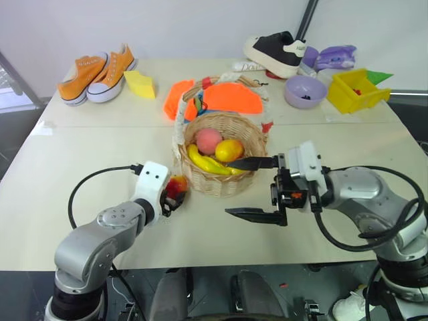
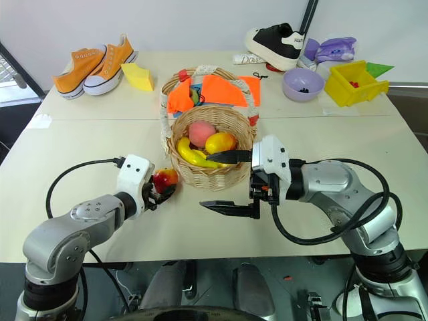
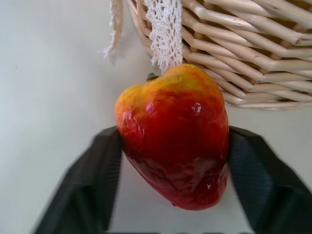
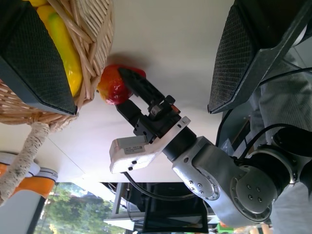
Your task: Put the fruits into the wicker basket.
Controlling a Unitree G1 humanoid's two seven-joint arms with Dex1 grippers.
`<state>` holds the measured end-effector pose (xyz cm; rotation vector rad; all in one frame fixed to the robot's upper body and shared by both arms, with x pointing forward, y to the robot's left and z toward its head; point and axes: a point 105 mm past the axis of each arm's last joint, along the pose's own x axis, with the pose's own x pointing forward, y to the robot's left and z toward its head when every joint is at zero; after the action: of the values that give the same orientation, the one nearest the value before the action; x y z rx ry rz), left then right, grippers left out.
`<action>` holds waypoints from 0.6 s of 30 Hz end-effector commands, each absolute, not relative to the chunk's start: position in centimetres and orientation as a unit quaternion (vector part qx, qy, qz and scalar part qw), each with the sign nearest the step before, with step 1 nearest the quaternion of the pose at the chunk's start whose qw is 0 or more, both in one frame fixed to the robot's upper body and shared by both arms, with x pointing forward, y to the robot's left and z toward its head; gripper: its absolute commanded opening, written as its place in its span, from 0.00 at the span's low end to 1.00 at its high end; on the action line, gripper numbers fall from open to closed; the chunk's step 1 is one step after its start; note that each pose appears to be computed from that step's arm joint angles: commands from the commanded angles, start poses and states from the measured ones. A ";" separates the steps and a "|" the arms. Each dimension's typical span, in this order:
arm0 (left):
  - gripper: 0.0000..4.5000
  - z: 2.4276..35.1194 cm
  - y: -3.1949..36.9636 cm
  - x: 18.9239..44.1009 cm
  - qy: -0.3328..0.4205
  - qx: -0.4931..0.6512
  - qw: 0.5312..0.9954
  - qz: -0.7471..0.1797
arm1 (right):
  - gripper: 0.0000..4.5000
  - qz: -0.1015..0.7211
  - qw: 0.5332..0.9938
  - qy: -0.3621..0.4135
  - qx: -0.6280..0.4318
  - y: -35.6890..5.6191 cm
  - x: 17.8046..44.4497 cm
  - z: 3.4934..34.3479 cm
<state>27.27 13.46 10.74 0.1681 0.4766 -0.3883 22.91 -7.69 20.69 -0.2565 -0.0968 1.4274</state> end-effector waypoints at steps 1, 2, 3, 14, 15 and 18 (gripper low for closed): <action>0.52 11.8 14.9 27.5 0.212 0.112 0.955 -0.177 | 1.00 0.653 0.743 -0.069 -0.128 -7.6 22.4 21.9; 0.52 12.2 15.2 27.5 0.200 0.116 0.956 -0.181 | 1.00 0.653 0.743 -0.069 -0.128 -7.6 22.4 21.9; 0.52 12.9 15.3 27.4 0.181 0.119 0.957 -0.192 | 1.00 0.653 0.743 -0.069 -0.128 -7.6 22.4 21.8; 0.52 21.9 12.3 23.0 -0.004 0.070 0.895 -0.440 | 1.00 0.654 0.743 -0.065 -0.126 -7.6 22.6 21.4; 0.52 22.4 11.5 23.8 -0.010 0.072 0.895 -0.439 | 1.00 0.652 0.745 -0.064 -0.126 -7.7 22.6 21.4; 0.52 22.2 9.6 27.0 0.002 0.124 0.905 -0.406 | 1.00 0.642 0.754 -0.061 -0.126 -7.9 22.9 21.1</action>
<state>25.48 10.08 23.44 0.2071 -0.0507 -0.9003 22.96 -7.84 20.54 -0.2593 -0.0940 1.4137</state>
